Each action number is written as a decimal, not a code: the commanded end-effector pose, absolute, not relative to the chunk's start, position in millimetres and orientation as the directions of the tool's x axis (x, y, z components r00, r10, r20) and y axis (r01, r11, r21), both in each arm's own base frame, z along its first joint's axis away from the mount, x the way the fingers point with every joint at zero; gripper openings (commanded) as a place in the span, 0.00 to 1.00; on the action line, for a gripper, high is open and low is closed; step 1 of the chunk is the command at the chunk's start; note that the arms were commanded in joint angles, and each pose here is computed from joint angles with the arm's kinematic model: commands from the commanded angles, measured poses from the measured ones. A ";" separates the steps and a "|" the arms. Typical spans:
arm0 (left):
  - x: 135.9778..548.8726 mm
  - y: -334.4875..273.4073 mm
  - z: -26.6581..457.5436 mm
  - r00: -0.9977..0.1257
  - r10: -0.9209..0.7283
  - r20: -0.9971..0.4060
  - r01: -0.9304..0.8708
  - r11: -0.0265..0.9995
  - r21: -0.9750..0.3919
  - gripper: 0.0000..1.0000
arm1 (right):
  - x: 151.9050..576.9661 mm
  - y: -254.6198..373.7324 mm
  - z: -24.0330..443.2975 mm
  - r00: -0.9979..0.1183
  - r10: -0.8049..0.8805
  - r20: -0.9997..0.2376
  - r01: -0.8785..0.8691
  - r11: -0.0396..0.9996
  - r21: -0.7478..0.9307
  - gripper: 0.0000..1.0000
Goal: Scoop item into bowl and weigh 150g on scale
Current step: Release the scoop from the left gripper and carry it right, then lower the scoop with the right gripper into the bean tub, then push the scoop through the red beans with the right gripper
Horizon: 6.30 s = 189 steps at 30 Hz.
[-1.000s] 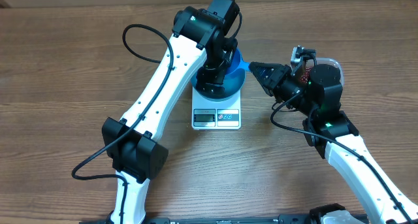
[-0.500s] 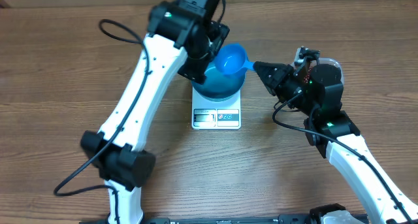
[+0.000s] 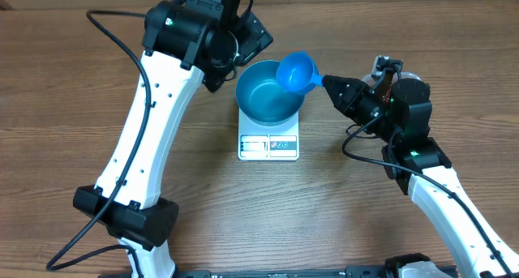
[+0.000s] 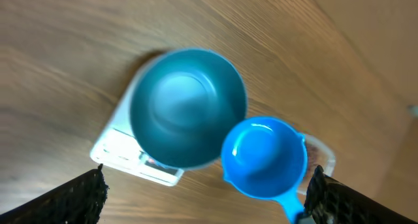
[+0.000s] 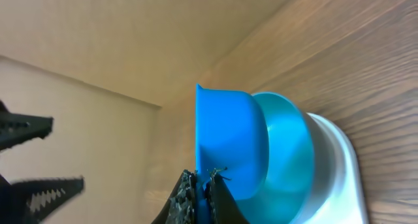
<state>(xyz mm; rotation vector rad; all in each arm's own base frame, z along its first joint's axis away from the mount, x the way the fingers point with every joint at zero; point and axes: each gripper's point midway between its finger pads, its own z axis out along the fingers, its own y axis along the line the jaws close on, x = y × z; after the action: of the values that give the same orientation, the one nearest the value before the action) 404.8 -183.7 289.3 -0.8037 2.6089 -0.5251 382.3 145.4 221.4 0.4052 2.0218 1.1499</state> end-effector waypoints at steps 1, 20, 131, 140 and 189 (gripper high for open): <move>408.0 -165.7 306.3 -0.805 -0.463 -0.372 -0.321 0.866 -0.383 1.00 | 385.9 142.1 239.2 -0.630 0.545 -0.554 -0.167 0.601 0.782 0.04; 420.2 -129.6 309.9 -0.790 -0.280 -0.545 -0.236 0.960 -0.152 0.99 | 390.2 87.3 284.9 -0.573 0.482 -0.663 0.065 0.833 0.549 0.04; 383.6 -193.5 302.1 -0.678 0.523 -0.516 0.636 0.769 -0.057 1.00 | 422.0 -19.9 134.5 -0.828 0.056 -0.557 0.286 0.897 -0.336 0.04; 383.2 -193.3 301.9 -0.679 0.523 -0.515 0.636 0.769 -0.058 1.00 | 418.3 -16.6 130.2 -0.841 0.062 -0.538 0.272 0.907 -0.321 0.04; 381.5 -192.6 300.9 -0.683 0.525 -0.507 0.636 0.769 -0.060 0.99 | 425.1 -8.3 114.9 -0.797 0.368 -0.479 0.375 0.923 0.085 0.04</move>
<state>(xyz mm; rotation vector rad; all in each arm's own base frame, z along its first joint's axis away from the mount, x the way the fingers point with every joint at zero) 384.4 -193.1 284.4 0.8607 2.5468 -0.3063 425.1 -8.6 123.7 0.4748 2.5503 -0.1332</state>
